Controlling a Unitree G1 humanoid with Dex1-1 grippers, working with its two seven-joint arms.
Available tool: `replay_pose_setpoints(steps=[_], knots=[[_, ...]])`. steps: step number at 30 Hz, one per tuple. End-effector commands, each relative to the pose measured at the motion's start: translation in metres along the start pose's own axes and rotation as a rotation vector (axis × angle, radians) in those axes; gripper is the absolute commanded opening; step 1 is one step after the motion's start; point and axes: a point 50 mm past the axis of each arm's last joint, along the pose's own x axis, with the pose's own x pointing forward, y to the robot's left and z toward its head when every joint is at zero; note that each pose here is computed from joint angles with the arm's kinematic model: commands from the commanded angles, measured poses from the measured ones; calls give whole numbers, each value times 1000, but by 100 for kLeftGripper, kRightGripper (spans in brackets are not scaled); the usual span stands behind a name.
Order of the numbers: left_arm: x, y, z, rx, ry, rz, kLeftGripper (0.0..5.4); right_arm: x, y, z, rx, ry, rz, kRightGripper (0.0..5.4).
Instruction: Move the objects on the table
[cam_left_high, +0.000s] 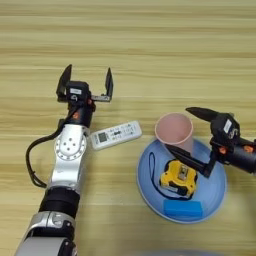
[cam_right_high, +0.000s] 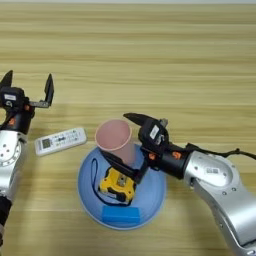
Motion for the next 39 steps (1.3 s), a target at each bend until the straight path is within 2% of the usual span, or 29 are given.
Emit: replay_pose_setpoints(steps=[1,15,20,39], knots=[[4,0,4,9,-23,-3,540,2,-6,-7,-19,58,-38,537],[4,0,4,9,-24,-5,540,3,-12,-14,-15,103,-101,537],[4,0,4,8,-25,-5,540,2,-10,-21,-3,147,-89,537],[4,-1,4,6,-25,-5,540,5,-11,-35,52,219,-81,537]])
